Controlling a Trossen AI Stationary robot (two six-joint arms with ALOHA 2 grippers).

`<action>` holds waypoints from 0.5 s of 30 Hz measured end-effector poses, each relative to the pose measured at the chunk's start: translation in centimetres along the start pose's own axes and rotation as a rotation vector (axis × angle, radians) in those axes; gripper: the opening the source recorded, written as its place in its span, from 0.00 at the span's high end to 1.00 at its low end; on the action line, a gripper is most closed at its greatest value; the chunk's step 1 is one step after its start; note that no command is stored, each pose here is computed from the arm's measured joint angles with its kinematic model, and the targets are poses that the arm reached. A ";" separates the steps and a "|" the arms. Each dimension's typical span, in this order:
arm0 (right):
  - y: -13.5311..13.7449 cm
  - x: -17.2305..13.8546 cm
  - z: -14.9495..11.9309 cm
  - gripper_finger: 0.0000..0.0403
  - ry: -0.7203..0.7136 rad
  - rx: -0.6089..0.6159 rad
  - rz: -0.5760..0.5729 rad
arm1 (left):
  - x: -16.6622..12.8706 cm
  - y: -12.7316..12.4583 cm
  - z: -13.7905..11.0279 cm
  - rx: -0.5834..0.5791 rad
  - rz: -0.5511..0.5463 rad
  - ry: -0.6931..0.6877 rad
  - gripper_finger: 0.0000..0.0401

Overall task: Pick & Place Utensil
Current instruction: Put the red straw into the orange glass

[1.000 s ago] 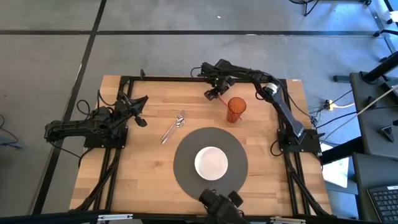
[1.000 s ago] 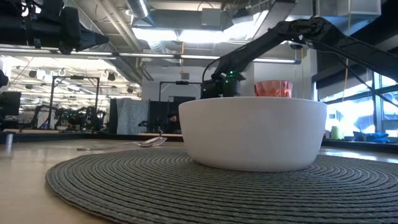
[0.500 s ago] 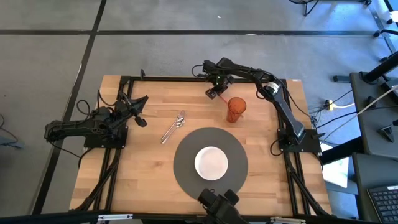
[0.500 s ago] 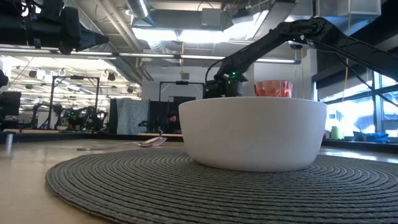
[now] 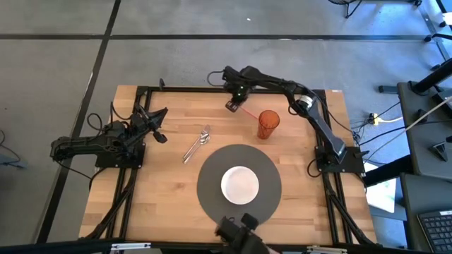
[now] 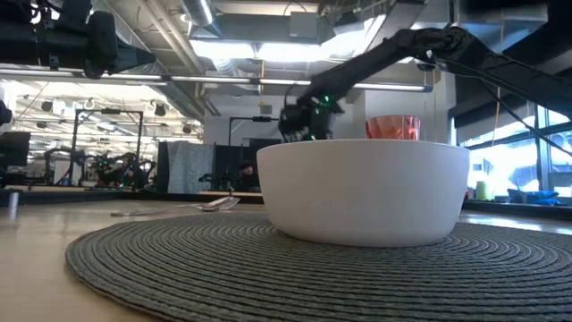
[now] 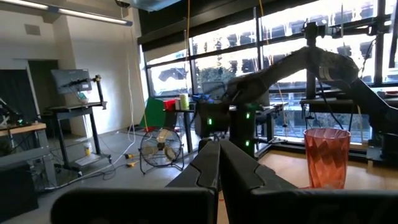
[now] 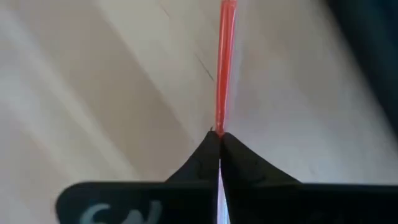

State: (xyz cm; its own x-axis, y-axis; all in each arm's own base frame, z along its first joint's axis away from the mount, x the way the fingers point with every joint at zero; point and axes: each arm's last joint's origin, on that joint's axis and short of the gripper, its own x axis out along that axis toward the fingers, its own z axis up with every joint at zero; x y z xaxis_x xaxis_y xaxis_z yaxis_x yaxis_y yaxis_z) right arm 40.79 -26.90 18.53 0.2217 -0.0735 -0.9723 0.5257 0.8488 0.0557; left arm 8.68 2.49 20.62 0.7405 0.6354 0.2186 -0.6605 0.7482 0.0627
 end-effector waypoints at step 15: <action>9.8 -12.8 2.0 1.00 -0.480 -0.323 0.224 | 0.0 0.0 0.0 0.016 -0.001 0.000 0.99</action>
State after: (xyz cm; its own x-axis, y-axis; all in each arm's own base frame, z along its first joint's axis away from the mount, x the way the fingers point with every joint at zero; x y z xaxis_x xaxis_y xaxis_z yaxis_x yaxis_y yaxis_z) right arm 44.73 -18.73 32.02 0.6822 -0.0393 -0.7301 0.1656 0.9809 0.1019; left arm 8.69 2.49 20.62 0.7413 0.6346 0.2186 -0.6615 0.7458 0.0783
